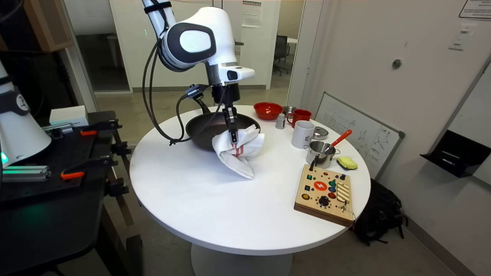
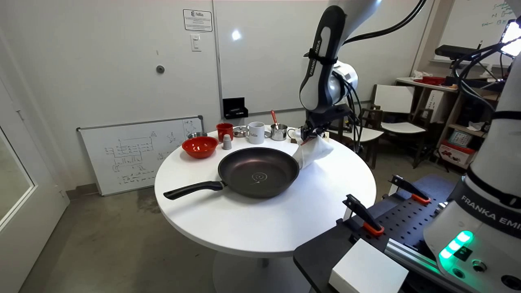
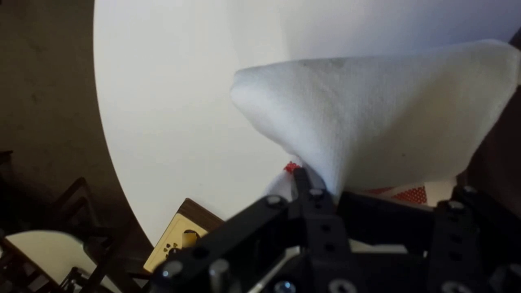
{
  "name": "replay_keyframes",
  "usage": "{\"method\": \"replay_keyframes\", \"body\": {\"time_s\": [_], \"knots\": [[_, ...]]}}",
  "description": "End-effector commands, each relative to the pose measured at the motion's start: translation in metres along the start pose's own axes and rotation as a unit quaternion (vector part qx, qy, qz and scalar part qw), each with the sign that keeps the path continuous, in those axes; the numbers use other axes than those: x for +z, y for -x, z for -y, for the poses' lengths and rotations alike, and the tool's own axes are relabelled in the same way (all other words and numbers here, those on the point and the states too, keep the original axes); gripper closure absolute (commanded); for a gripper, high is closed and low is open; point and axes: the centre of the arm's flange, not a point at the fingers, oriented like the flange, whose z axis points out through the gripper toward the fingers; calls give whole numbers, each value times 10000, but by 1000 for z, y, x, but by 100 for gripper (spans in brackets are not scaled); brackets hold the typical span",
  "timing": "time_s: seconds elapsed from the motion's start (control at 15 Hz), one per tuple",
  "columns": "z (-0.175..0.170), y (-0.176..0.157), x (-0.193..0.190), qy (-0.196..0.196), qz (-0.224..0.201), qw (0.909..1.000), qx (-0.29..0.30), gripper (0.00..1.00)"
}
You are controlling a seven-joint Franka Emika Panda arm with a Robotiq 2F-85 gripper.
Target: Pick up the kitchen towel and wipe the pan
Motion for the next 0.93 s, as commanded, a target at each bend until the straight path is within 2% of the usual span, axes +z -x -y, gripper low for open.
{"method": "replay_keyframes", "body": {"time_s": [0.0,0.47,0.87], "knots": [[9,6,-25,176,-128,9998,16,97],[20,2,-49,398,-448,9982,-42,99],[22,-13,-86,646,-937,9935,2,99]]}}
